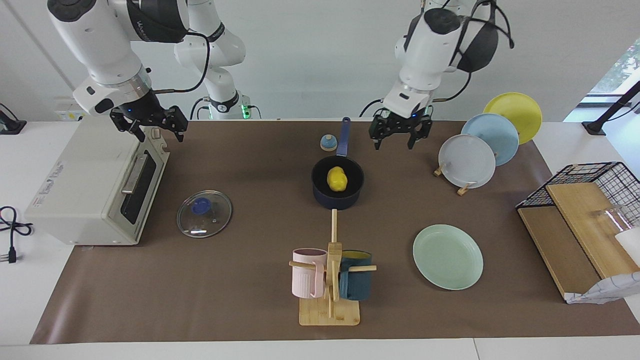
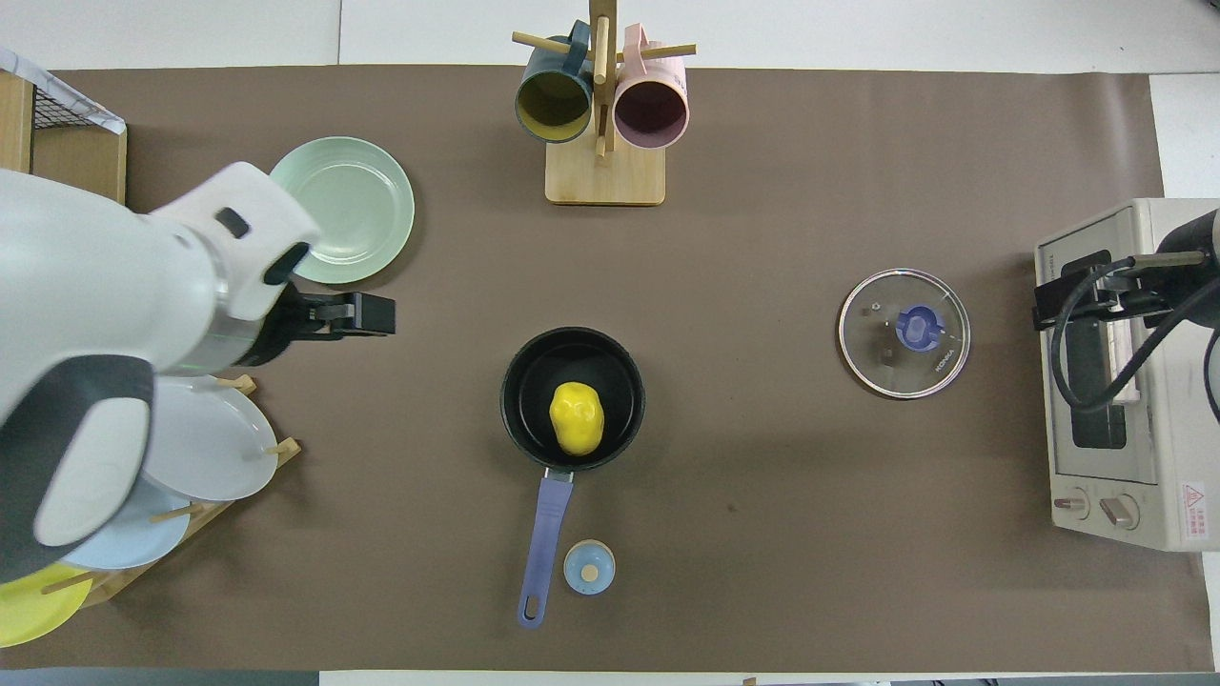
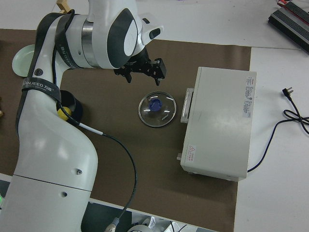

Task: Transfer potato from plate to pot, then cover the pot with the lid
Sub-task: 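Withdraw the left gripper while the right gripper reaches the glass lid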

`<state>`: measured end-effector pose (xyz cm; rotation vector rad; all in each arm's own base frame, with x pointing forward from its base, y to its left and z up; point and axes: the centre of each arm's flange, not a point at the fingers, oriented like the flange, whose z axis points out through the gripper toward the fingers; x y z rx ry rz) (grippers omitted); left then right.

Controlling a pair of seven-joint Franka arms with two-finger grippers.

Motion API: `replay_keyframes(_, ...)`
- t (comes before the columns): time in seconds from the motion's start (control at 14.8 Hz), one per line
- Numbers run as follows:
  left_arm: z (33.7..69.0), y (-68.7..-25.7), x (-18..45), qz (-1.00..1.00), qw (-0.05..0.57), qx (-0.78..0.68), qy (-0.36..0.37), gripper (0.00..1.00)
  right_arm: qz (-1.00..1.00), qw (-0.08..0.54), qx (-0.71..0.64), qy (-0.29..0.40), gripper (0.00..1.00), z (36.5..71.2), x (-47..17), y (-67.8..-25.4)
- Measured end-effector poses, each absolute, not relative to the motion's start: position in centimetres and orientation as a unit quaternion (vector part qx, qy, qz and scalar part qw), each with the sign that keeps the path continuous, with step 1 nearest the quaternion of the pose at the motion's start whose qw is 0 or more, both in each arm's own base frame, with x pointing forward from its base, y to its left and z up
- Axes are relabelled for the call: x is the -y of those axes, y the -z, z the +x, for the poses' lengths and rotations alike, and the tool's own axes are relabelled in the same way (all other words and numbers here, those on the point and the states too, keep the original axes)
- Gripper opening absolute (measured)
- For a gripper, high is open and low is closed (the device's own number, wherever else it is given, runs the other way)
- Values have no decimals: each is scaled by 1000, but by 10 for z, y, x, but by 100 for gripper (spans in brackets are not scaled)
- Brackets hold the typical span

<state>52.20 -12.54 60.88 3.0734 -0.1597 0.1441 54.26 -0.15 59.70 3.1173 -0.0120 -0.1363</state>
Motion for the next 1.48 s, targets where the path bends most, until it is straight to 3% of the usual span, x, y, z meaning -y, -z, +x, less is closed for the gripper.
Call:
replay_keyframes(0.27,532,-599,37,997,22,70,-29,100,999,11,4,44,100,543,2,-597)
replay_keyframes(0.61,525,-618,37,998,17,67,-5,100,998,5,4,55,100,539,26,-593)
replay_keyframes(0.88,524,-649,45,998,10,61,13,100,998,-21,-63,15,100,552,4,-579)
replay_keyframes(1.28,528,-643,57,997,5,71,16,100,990,-9,-140,-4,100,604,-35,-474)
replay_keyframes(1.48,529,-632,58,997,6,71,25,100,982,-2,-186,-27,100,606,-34,-407)
